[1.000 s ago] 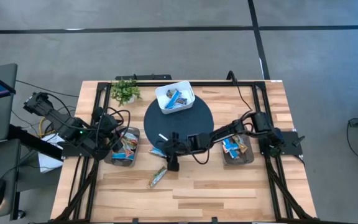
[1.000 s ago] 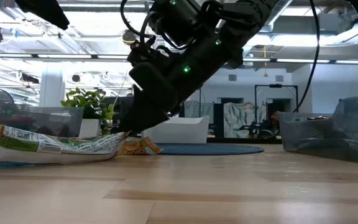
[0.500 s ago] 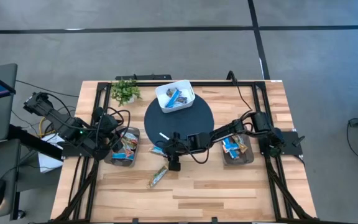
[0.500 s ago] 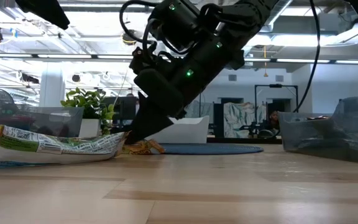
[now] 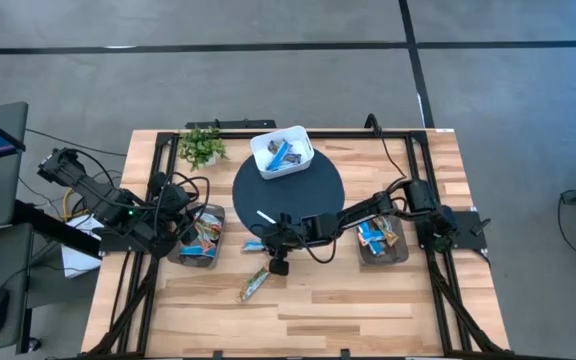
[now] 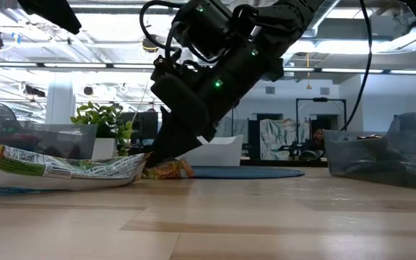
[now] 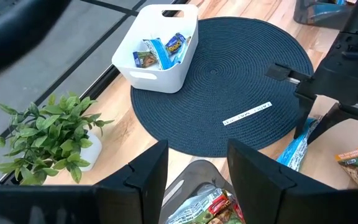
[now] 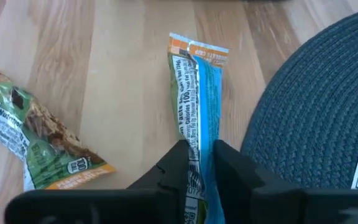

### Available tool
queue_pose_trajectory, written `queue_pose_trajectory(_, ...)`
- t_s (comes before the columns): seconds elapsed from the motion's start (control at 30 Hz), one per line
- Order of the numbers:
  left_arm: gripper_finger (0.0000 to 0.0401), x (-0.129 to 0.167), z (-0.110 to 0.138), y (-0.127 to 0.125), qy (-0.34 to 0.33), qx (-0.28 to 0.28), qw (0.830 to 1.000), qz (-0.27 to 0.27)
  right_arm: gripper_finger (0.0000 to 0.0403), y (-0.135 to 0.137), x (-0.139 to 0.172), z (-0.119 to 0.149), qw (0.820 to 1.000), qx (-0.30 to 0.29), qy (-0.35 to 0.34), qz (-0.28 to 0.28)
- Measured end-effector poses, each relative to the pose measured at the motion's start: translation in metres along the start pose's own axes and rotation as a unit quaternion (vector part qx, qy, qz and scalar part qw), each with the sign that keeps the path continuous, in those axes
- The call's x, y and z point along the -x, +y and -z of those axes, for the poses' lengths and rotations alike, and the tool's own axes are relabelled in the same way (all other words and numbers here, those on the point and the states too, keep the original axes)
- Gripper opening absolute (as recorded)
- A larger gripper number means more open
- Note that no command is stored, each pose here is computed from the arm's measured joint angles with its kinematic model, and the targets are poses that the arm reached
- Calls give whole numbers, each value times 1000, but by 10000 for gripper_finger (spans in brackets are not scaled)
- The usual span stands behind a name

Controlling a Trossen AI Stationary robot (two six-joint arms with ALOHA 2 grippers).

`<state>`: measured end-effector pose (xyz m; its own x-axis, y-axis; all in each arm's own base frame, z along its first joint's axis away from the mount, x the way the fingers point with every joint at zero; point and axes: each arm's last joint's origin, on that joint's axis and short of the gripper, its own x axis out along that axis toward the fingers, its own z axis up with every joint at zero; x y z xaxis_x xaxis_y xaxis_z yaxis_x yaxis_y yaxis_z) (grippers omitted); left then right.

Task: Pick and place Granola Bars by type
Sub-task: Put the yellow granola bar into the right black bin

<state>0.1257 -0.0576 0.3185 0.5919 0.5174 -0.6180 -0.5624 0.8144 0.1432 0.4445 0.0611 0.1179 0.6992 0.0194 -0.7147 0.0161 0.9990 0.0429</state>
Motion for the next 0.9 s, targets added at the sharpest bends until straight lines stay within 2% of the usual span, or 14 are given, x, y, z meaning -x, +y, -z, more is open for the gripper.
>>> queue_pose_trajectory(0.17, 159, 0, 0, 0, 0, 0, 1000, 0, 43, 1, 1, -9, 1000, -25, -11, -6)
queue_pose_trajectory(0.33, 159, 0, 0, 0, 0, 0, 1000, 0, 36, 5, 5, -23, 999, -23, -25, -36)
queue_pose_trajectory(0.57, 159, 0, 0, 0, 5, -1, 1000, 3, 32, 7, 14, -37, 999, -16, 22, -38)
queue_pose_trajectory(0.7, 159, 0, 1, 0, 9, -2, 1000, 5, 31, 6, 24, -42, 998, -14, 53, -33)
queue_pose_trajectory(0.9, 159, 0, 1, 0, 9, -8, 1000, 5, 25, 5, 62, -54, 997, -4, 71, -31)
